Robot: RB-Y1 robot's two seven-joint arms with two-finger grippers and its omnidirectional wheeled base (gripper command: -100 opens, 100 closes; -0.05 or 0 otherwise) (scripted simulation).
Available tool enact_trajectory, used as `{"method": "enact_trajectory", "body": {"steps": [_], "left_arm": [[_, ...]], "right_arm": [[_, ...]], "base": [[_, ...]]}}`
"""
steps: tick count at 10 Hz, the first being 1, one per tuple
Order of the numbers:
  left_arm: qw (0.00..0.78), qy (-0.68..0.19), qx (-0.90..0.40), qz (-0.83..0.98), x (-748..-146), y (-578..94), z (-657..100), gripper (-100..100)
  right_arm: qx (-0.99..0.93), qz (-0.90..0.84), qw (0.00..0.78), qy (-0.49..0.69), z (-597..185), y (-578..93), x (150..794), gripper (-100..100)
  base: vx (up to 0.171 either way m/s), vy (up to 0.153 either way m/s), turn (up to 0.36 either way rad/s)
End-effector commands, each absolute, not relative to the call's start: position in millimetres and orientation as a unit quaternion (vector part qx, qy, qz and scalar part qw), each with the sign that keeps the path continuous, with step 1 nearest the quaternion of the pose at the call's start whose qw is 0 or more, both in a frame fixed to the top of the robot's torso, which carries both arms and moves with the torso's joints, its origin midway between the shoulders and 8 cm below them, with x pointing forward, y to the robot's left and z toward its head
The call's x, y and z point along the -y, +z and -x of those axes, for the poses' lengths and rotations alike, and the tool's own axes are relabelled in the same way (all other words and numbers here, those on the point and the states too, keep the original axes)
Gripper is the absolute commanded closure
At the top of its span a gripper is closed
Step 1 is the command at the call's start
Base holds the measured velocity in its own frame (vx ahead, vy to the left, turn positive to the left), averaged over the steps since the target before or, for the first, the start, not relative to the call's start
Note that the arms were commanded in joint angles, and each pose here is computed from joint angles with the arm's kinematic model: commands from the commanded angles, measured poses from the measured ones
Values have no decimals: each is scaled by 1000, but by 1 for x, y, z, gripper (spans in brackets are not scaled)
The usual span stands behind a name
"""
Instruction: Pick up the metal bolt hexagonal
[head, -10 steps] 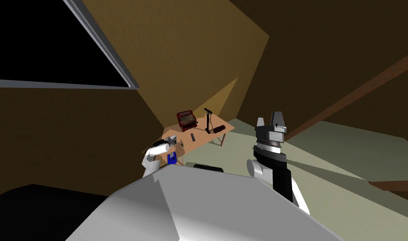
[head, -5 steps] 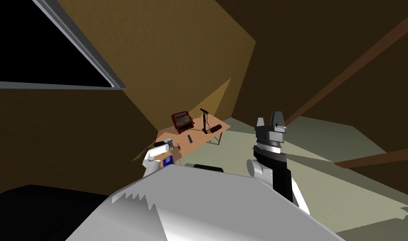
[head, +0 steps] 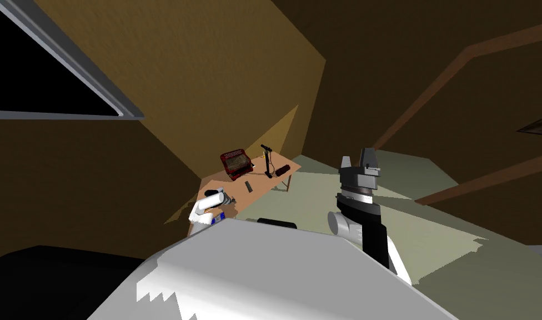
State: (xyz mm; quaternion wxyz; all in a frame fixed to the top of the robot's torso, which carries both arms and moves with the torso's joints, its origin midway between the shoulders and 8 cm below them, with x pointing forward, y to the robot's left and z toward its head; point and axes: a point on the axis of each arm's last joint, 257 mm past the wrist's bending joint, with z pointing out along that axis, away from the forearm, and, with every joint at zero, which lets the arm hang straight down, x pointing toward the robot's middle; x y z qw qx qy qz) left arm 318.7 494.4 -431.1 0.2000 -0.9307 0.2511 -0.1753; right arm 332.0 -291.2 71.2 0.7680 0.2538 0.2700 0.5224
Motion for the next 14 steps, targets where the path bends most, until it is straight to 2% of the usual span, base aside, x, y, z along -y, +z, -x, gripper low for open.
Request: {"method": "enact_trajectory", "body": {"steps": [1, 5, 9, 10, 11, 14], "left_arm": [[186, -163, -244, 938, -492, -439, -309, -100], [128, -106, -209, 964, -485, -469, -268, -100], [108, -85, -195, 971, -485, -476, -252, -100], [106, -83, -194, 972, -484, -477, -250, 0], [105, -85, -206, 969, -484, -483, -249, -100], [104, -87, -221, 966, -484, -493, -247, -100]], "right_arm": [[-270, -254, 768, 522, -332, 71, 291, 0], [-270, -254, 768, 522, -332, 71, 291, 0], [-270, -254, 768, 522, -332, 71, 291, 0], [-270, -254, 768, 522, -332, 71, 291, 0], [-270, -254, 768, 522, -332, 71, 291, 0], [-270, -254, 768, 522, -332, 71, 291, 0]], "base": [[17, 25, -104], [23, 24, -195], [12, 20, -105], [0, 0, 0], [42, -3, 133], [81, -26, 120]]}}
